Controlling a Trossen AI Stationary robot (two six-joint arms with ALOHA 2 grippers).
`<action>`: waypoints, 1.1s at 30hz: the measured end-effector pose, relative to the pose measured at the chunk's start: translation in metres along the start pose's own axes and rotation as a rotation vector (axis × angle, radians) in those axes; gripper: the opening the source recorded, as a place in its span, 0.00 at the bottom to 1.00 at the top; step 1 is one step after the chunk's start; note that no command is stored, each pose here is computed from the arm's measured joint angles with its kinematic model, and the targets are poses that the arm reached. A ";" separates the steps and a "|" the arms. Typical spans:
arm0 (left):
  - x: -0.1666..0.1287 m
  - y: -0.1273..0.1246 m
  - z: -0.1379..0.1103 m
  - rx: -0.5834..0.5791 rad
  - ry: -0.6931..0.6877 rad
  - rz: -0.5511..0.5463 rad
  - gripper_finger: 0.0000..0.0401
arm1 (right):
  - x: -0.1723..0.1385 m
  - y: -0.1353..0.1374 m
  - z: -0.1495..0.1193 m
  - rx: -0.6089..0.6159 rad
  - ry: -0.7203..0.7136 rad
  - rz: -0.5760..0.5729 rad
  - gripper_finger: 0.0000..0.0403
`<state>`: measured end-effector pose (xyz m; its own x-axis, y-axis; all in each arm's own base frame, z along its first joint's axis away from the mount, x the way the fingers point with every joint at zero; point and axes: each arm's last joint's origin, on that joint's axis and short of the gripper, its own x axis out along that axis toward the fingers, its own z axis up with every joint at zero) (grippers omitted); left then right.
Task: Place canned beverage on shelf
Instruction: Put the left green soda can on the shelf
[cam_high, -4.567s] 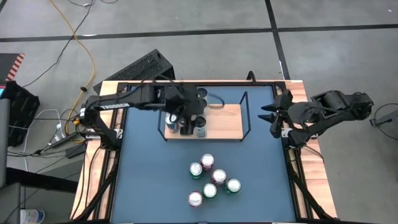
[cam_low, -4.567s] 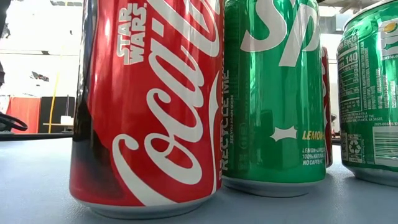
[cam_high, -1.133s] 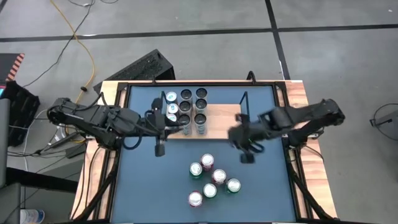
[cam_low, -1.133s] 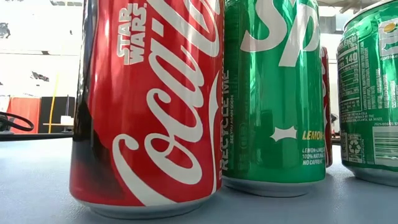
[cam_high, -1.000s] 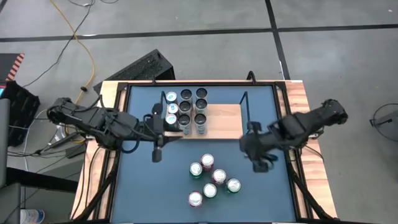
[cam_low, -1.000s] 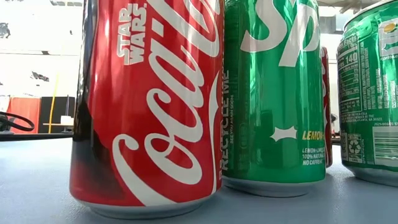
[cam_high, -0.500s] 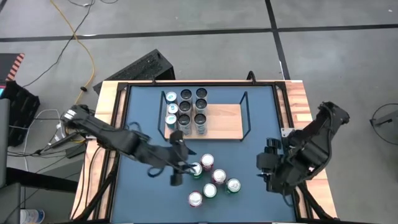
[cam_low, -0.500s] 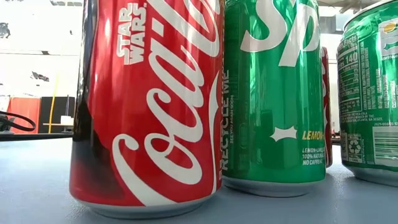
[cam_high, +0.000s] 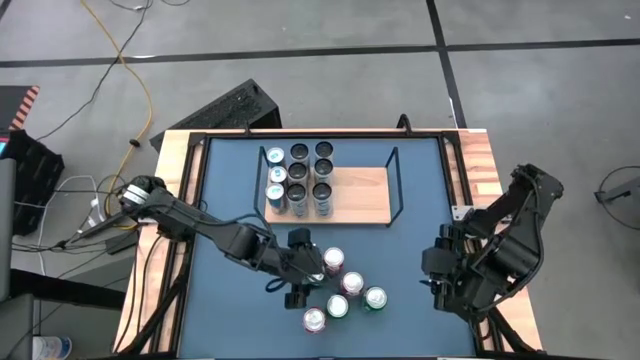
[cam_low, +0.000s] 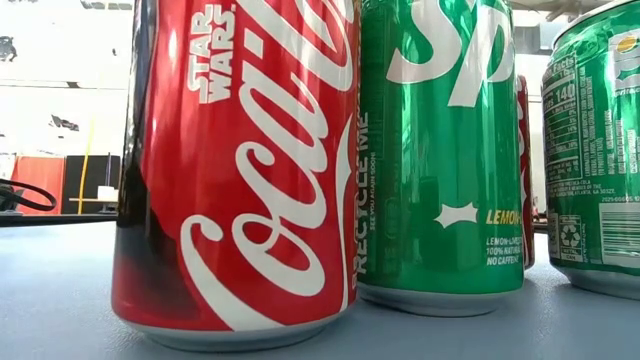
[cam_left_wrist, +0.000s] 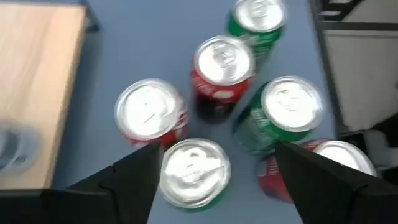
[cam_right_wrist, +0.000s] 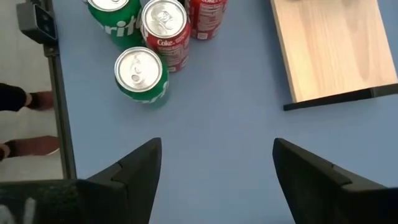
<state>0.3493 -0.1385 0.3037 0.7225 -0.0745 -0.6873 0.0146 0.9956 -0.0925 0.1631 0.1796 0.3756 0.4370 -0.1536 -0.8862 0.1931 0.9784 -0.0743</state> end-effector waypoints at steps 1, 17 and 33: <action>0.000 0.001 -0.001 -0.014 0.008 0.012 0.75 | 0.001 0.000 -0.001 -0.001 0.002 -0.004 0.72; 0.027 0.003 -0.014 -0.113 0.115 0.053 0.82 | 0.015 0.002 -0.007 0.003 0.028 -0.046 0.72; 0.054 0.002 -0.025 -0.062 0.171 0.076 0.82 | 0.014 0.002 -0.008 0.016 0.027 -0.045 0.72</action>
<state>0.3714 -0.1421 0.2483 0.5921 -0.0131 -0.8058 -0.0817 0.9937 -0.0762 0.1627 0.1808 0.3593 0.4034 -0.1935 -0.8943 0.2261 0.9682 -0.1075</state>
